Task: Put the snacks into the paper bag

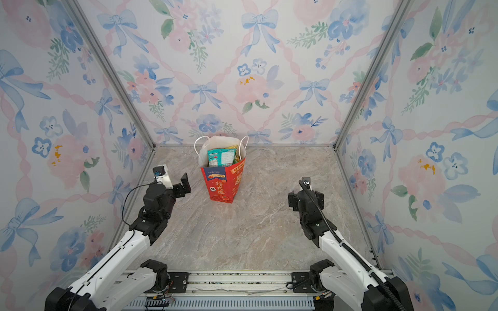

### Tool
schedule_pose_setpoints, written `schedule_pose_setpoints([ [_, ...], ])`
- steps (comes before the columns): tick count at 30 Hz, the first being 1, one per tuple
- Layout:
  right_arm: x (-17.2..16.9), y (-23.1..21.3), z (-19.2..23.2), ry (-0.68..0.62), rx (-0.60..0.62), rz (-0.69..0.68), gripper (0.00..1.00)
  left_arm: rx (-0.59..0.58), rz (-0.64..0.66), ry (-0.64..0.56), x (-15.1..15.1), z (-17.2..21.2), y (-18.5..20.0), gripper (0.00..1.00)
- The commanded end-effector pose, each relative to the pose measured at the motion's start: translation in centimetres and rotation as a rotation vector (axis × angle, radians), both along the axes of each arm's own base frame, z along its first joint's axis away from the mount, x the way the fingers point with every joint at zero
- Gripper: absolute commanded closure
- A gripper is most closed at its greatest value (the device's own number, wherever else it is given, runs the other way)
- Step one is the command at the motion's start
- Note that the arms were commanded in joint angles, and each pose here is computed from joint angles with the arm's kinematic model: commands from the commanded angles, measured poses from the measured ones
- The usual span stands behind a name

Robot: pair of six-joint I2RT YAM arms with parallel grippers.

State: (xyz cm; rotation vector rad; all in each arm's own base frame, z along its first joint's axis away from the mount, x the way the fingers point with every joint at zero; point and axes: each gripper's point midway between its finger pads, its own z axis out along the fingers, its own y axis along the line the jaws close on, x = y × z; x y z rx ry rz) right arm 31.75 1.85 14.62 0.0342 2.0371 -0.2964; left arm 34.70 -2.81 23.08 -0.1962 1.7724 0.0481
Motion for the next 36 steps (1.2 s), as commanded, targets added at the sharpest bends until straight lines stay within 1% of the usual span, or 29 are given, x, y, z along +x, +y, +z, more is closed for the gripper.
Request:
schedule_pose_setpoints([
  [1,1.6,-2.2,0.7,-0.132,-0.025,-0.092,0.04,0.089,0.105,-0.033,0.4,-1.6,1.9,0.02],
  [3,2.2,-2.6,-0.1,-0.16,-0.057,-0.1,0.04,0.116,0.096,-0.065,0.1,-3.1,2.0,0.02],
  [5,3.0,-2.9,-0.6,-0.188,-0.06,-0.103,0.03,0.12,0.118,-0.09,-0.3,-4.0,2.7,0.02],
  [8,4.3,-2.6,-1.1,-0.224,-0.084,-0.082,0.03,0.13,0.141,-0.069,-0.6,-5.8,4.3,0.02],
  [9,4.6,-2.3,-1.1,-0.242,-0.087,-0.055,0.04,0.136,0.148,-0.072,-0.7,-6.3,4.8,0.02],
  [11,5.0,-2.1,-1.4,-0.267,-0.024,-0.021,0.04,0.144,0.129,-0.101,-0.9,-6.8,5.0,0.02],
  [12,5.3,-1.4,-2.0,-0.266,0.016,0.046,0.03,0.145,0.097,-0.117,-0.9,-7.1,4.8,0.02],
  [15,5.9,-0.9,-3.8,-0.27,0.031,0.09,0.03,0.165,0.063,-0.092,-0.1,-8.5,4.6,0.02],
  [16,6.1,-0.6,-3.6,-0.301,0.02,0.107,0.03,0.163,0.062,-0.086,0.1,-9.1,4.7,0.02],
  [17,5.9,-0.6,-3.8,-0.282,0.008,0.095,0.03,0.163,0.053,-0.078,0.3,-9.8,4.5,0.02],
  [20,6.2,-0.8,-4.1,-0.245,0.028,0.093,0.04,0.175,0.051,-0.076,1.1,-11.2,4.4,0.02],
  [21,6.4,-0.9,-4.0,-0.255,0.029,0.091,0.03,0.187,0.043,-0.061,1.7,-11.4,4.2,0.02],
  [23,6.4,-1.0,-4.1,-0.245,0.03,0.085,0.03,0.167,0.033,0.015,2.3,-12.3,4.3,0.02],
  [25,6.7,-1.1,-4.1,-0.242,0.032,0.08,0.03,0.148,0.061,0.006,2.4,-12.3,5.1,0.02],
  [28,6.7,-1.1,-4.1,-0.242,0.033,0.079,0.03,0.141,0.055,0.015,2.5,-12.4,5.1,0.02],
  [31,6.8,-0.5,-4.3,-0.231,0.042,0.123,0.03,0.141,0.055,0.014,2.5,-12.4,5.1,0.02],
  [36,6.9,-0.6,-4.3,-0.224,0.053,0.125,0.03,0.144,0.056,0.014,2.5,-12.4,5.1,0.02],
])
